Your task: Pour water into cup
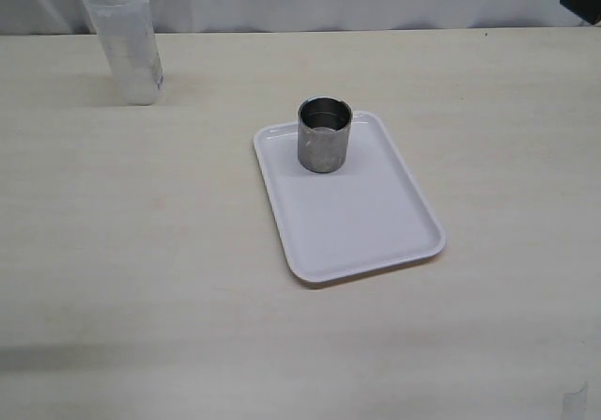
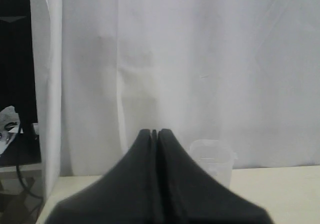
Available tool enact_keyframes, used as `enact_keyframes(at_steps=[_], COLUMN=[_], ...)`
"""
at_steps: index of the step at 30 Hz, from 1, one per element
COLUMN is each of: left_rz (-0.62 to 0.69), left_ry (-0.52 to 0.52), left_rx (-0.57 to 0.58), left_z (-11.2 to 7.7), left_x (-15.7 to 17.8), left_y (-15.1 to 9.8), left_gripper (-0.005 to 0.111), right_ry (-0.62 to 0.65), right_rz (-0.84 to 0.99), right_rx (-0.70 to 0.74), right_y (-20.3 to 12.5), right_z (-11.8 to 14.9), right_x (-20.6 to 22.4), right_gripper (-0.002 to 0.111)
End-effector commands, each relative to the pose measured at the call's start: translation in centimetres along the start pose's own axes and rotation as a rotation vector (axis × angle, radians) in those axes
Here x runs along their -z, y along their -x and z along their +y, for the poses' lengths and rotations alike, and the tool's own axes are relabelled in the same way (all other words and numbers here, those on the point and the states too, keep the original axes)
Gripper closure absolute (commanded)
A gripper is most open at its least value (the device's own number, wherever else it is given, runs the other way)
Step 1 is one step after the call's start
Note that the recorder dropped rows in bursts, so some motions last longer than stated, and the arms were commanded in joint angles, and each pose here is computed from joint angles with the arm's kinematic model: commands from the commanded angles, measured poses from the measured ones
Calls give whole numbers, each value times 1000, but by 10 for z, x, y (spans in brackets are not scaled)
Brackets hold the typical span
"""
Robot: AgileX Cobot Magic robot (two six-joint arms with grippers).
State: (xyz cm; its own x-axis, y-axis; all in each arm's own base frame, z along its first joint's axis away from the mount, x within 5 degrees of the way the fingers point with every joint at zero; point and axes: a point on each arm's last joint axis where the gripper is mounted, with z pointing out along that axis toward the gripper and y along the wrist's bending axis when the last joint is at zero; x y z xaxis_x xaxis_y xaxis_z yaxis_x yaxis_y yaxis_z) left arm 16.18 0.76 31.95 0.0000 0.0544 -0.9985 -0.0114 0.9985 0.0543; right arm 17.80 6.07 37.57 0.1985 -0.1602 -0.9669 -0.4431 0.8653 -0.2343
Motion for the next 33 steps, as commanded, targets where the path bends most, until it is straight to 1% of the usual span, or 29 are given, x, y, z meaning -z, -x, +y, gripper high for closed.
enact_keyframes(at_steps=[1,7,8,15,18,21,23,33], left_rz=[42,42,41,85,60,44,33,-36], left_ry=[27,67,73,79,81,81,83,86], left_rx=[-43,-42,-57,-62,-63,-58,-36,-5], left_z=[2,5,6,5,3,1,0,-3], left_x=[6,14,18,38,52,65,74,97], left_y=[-2,0,1,2,-9,-28,-37,-56], left_gripper=[107,107,107,107,107,107,107,107], right_ry=[-1,-1,-1,-1,-1,-1,-1,-1], right_rz=[-2,-2,-2,-2,-2,-2,-2,-2], right_rx=[-8,-8,-8,-8,-8,-8,-8,-8], right_y=[0,0,0,0,0,0,0,0], right_z=[0,0,0,0,0,0,0,0], right_x=[1,1,1,1,1,1,1,1], right_gripper=[104,104,104,104,104,104,104,104])
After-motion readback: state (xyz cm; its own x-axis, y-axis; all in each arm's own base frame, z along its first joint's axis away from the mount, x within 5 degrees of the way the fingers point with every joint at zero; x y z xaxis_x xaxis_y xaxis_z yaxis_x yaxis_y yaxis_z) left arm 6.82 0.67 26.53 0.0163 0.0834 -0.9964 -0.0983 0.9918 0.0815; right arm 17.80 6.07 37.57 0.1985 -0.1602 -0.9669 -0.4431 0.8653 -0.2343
